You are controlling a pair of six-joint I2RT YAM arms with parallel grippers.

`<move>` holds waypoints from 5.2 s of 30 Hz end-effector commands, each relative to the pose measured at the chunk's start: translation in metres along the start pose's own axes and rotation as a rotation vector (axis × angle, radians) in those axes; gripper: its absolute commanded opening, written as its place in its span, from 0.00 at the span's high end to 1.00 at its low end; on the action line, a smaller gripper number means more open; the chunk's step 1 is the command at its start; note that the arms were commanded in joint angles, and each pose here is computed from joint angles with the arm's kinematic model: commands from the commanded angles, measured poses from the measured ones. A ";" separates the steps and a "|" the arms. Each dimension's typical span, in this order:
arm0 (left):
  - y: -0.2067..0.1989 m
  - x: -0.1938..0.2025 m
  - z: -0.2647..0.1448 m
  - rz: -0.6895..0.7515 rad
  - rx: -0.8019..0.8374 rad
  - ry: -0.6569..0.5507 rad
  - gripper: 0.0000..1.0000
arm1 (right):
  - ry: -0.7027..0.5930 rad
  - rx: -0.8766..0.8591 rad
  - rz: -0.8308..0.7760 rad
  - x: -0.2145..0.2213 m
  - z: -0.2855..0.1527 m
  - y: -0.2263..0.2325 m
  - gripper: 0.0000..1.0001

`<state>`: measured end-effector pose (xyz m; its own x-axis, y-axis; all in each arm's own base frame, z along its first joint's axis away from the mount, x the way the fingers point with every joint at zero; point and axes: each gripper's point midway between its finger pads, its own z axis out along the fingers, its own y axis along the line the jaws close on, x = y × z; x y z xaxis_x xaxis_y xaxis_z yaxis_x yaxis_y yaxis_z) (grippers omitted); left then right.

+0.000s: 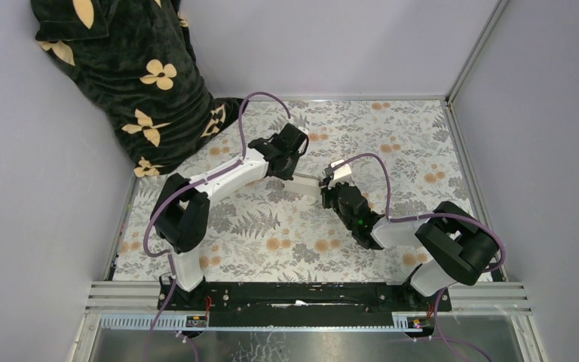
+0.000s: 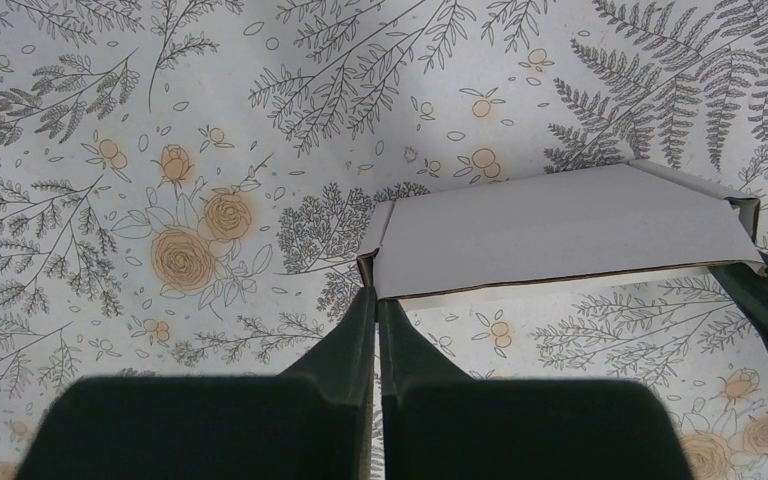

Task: Fold the paper box
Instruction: Close the paper box at the center of the board.

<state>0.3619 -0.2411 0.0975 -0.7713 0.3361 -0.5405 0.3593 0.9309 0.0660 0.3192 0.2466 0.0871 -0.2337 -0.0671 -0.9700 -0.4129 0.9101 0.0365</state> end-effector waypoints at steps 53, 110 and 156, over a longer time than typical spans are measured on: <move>0.008 0.046 0.022 -0.048 -0.020 -0.309 0.95 | 0.217 -0.025 -0.058 0.052 -0.010 0.004 1.00; -0.034 -0.014 0.044 0.217 0.194 -0.402 0.96 | 0.166 -0.116 -0.406 -0.012 0.014 0.012 0.21; -0.037 -0.033 0.048 0.265 0.342 -0.436 0.96 | 0.145 -0.143 -0.505 -0.021 0.010 0.005 0.23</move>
<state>0.4060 -0.2993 0.0951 -0.3247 0.3516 -0.8780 0.7015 0.7122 0.0258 0.3241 0.2500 0.0912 -0.1035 -0.5873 -0.8027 -0.6299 0.6633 -0.4041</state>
